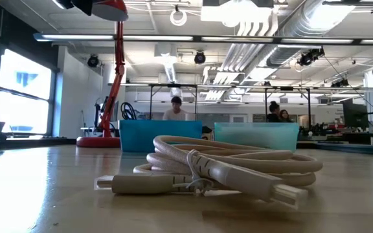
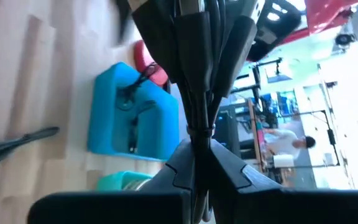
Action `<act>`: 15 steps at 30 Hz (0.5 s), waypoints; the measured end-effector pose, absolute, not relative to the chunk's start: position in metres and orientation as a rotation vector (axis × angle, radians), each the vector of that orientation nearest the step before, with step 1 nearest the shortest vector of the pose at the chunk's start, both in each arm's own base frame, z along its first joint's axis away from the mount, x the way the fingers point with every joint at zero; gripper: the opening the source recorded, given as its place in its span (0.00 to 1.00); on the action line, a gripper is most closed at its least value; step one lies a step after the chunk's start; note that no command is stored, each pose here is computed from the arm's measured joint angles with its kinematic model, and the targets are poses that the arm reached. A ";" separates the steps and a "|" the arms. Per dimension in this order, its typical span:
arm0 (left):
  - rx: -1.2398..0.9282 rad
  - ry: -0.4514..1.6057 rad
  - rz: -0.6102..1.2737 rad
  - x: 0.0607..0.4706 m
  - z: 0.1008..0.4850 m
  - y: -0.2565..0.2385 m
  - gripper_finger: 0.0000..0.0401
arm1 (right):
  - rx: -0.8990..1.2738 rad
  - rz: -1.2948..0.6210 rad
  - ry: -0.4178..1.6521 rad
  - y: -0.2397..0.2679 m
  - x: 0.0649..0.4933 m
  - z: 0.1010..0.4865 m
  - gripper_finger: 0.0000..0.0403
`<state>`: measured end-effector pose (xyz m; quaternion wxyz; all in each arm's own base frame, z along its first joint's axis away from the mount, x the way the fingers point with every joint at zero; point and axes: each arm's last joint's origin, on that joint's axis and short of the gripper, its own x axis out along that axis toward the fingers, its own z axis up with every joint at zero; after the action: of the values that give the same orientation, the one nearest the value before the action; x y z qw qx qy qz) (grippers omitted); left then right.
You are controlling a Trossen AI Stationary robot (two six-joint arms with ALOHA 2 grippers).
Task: Pick & Place USB Port
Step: Put the black charger cable into the blue bin
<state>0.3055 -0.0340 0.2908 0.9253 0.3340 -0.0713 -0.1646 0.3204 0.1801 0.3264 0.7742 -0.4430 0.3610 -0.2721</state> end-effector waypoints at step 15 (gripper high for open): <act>0.744 -0.075 -0.283 0.306 0.285 -0.032 0.61 | -0.929 -0.558 0.767 0.153 0.360 0.336 0.03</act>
<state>0.3061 -0.0322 0.2852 0.9212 0.3620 -0.0367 -0.1380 0.3600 0.1529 0.3356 0.7874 -0.4312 0.3561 -0.2592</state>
